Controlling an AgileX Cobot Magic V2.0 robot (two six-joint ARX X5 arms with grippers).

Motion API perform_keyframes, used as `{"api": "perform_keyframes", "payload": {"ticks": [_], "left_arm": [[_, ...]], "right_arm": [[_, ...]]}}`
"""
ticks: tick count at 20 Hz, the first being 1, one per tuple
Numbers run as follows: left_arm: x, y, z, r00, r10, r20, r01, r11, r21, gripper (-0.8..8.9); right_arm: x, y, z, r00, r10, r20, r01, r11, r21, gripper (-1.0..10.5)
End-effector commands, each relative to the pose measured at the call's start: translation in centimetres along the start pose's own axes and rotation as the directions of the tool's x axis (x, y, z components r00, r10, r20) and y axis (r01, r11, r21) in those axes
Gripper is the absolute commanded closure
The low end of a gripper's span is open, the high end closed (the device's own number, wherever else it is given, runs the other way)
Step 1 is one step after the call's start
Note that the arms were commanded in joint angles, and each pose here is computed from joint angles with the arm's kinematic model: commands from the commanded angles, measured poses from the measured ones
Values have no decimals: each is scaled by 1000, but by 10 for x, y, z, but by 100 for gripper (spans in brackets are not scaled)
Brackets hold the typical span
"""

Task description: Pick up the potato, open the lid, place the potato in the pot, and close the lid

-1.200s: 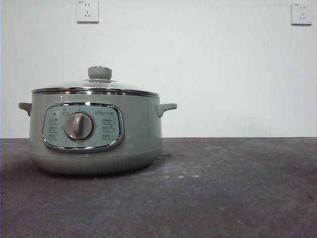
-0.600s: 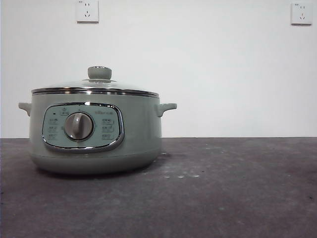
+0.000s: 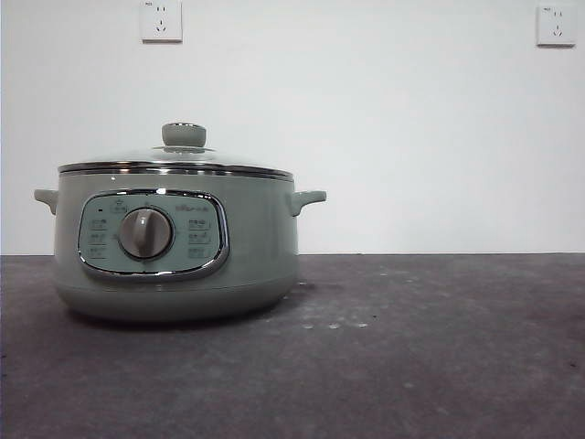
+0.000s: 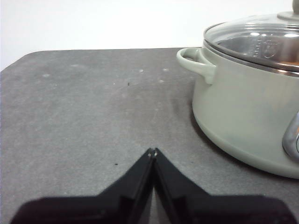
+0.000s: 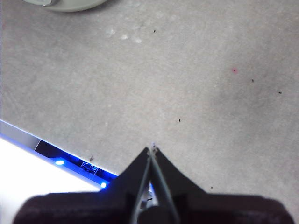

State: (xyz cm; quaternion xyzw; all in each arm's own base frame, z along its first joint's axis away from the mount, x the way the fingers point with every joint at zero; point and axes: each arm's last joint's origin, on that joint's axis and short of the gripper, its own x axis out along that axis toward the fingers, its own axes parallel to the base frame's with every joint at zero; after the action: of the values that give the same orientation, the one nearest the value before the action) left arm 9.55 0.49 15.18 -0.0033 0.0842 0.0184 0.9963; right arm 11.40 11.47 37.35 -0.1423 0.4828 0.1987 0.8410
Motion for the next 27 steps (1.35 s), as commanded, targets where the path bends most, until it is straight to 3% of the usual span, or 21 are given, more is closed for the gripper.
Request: {"api": "perform_keyframes", "payload": {"ticks": [1,14,16,17,19,21,23,24,27], "left_arm": [[1,0,-3,1000,-9,-2,9,1000,-1,814],[3,-1,-5,999,-10,-33,10,1000,1,814],[4,-1,-5,999,-10,-43,10,1000,0,814],[4,-1,-6,999,-10,-47,10,1000,0,814],[4,-1,-6,998,-11,-55,11,1000,0,814],[4,-1,-6,998,-11,-56,11,1000,0,814],[4,-1,-6,998,-11,-56,11,1000,0,814],[4,-1,-6,998,-11,-56,11,1000,0,814],[4,-1,-6,998,-10,-56,10,1000,0,814]], "right_arm": [[2,0,-1,1000,-2,-9,2,1000,4,946],[2,0,-1,1000,2,-4,-2,1000,6,946],[-2,-7,-2,998,-55,36,55,998,7,946],[-4,-14,-1,992,-105,69,109,993,-52,946],[-5,-27,-4,972,-141,190,143,990,2,946],[6,-42,-15,903,-132,410,85,988,131,946],[26,-54,-40,781,-82,620,-27,986,164,946],[38,-59,-56,709,-88,700,-37,986,162,946],[80,-70,-104,534,-241,810,94,969,227,946]]}}
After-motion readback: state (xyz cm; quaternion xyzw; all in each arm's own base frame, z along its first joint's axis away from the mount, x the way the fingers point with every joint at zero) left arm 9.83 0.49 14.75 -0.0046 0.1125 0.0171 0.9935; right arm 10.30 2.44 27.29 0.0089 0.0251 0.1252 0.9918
